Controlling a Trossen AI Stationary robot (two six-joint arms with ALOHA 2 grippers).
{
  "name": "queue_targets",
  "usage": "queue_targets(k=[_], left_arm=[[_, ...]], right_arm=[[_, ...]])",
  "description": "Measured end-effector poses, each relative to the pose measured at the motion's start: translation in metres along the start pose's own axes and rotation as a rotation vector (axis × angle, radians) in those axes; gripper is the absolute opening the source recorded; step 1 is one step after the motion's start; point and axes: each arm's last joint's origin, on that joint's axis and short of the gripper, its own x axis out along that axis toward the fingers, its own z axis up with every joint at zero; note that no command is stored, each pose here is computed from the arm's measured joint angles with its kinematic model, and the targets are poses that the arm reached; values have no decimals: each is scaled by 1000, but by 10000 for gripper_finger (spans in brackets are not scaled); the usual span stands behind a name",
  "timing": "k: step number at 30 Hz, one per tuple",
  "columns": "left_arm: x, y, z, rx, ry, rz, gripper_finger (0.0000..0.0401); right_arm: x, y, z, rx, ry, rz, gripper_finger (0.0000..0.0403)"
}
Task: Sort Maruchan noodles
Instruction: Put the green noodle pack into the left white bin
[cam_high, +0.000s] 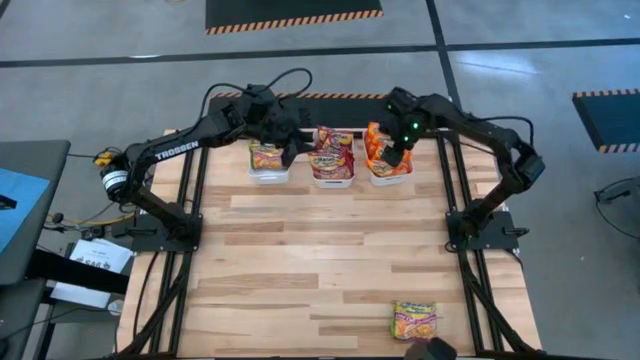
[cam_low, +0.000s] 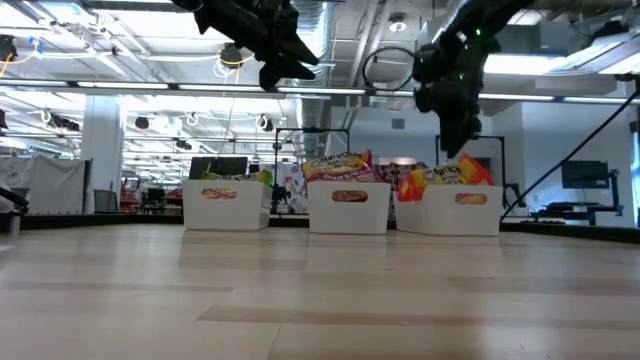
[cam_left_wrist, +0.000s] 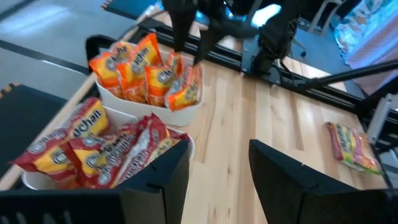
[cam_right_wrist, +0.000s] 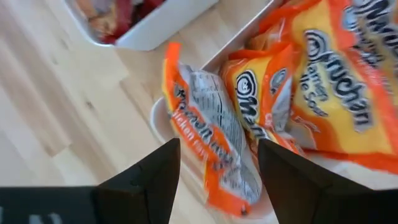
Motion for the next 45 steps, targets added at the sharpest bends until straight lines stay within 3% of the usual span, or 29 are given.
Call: queue_targets(k=[10,16,21,24,29,37,45], left_arm=[[-37,-7,14,-54,-84,-35,151],[-57,-20,19,-35,-114,-54,151],[-64,-27,15,-48,-74,-63,151],[-64,-30,12,-62,-36,-84,151],[-63,-36,6,-93,32,-239,151],[-59,-53,-1,-60,101,-349,151],[-55,-67,-12,-52,199,-386,151]], right_arm=[[-68,30,7,-55,-12,18,240],[-86,64,-22,19,119,116,240],[-95,100,-48,-7,146,143,240],[-91,118,-64,5,158,142,240],[-73,143,-94,81,286,115,240],[-39,182,-139,-6,505,151,240],[-26,233,-165,-63,480,336,240]])
